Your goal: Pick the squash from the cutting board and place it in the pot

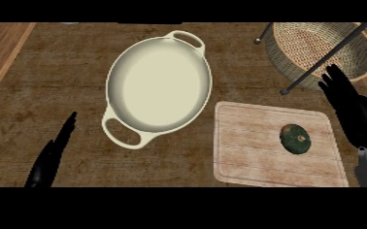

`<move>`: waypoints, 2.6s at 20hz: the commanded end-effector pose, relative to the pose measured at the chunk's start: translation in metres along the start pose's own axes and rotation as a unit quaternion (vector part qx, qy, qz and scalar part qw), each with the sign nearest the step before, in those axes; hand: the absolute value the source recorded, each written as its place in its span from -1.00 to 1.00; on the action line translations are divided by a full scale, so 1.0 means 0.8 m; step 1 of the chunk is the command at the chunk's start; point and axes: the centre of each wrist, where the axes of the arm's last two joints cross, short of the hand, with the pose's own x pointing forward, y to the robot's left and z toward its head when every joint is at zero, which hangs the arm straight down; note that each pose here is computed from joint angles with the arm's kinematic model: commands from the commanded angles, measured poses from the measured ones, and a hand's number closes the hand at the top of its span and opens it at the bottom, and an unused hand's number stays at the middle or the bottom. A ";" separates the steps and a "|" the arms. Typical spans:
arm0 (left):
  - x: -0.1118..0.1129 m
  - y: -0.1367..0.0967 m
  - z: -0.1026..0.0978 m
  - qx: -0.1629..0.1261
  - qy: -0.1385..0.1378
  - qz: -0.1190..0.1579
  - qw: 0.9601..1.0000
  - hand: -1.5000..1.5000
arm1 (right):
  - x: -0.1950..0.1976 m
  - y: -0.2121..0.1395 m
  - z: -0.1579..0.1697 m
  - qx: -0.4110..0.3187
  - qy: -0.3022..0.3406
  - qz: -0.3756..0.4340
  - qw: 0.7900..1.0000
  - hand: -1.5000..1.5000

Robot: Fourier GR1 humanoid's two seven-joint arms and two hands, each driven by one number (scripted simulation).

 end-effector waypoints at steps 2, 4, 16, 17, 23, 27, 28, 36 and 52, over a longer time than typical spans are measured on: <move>0.038 -0.027 -0.013 -0.058 -0.019 0.082 0.995 0.00 | -0.013 -0.014 0.005 -0.066 -0.033 0.061 0.995 -1.00; 0.071 -0.051 -0.015 -0.104 -0.042 0.145 0.983 0.00 | -0.003 -0.063 0.007 -0.133 -0.065 0.121 0.982 -1.00; 0.134 -0.055 -0.005 -0.201 -0.040 0.244 0.948 0.00 | -0.079 -0.034 0.047 -0.250 0.138 0.392 0.875 -1.00; 0.154 -0.078 -0.006 -0.202 -0.038 0.255 0.945 0.00 | -0.061 -0.042 0.049 -0.232 0.159 0.412 0.866 -1.00; 0.115 -0.081 -0.020 -0.185 -0.026 0.252 0.950 0.00 | 0.055 -0.001 0.054 -0.212 0.186 0.427 0.859 -1.00; 0.144 -0.063 -0.018 -0.196 -0.033 0.251 0.947 0.00 | 0.116 0.034 0.062 -0.174 0.240 0.410 0.863 -1.00; 0.138 -0.070 -0.019 -0.191 -0.027 0.255 0.948 0.00 | 0.117 0.035 0.056 -0.168 0.258 0.385 0.870 -1.00; 0.137 -0.063 -0.008 -0.195 -0.045 0.248 0.948 0.00 | 0.138 0.060 0.068 -0.182 0.316 0.342 0.866 -1.00; 0.156 -0.075 -0.025 -0.203 -0.046 0.254 0.944 0.00 | 0.054 0.111 0.029 -0.168 0.347 0.388 0.837 -1.00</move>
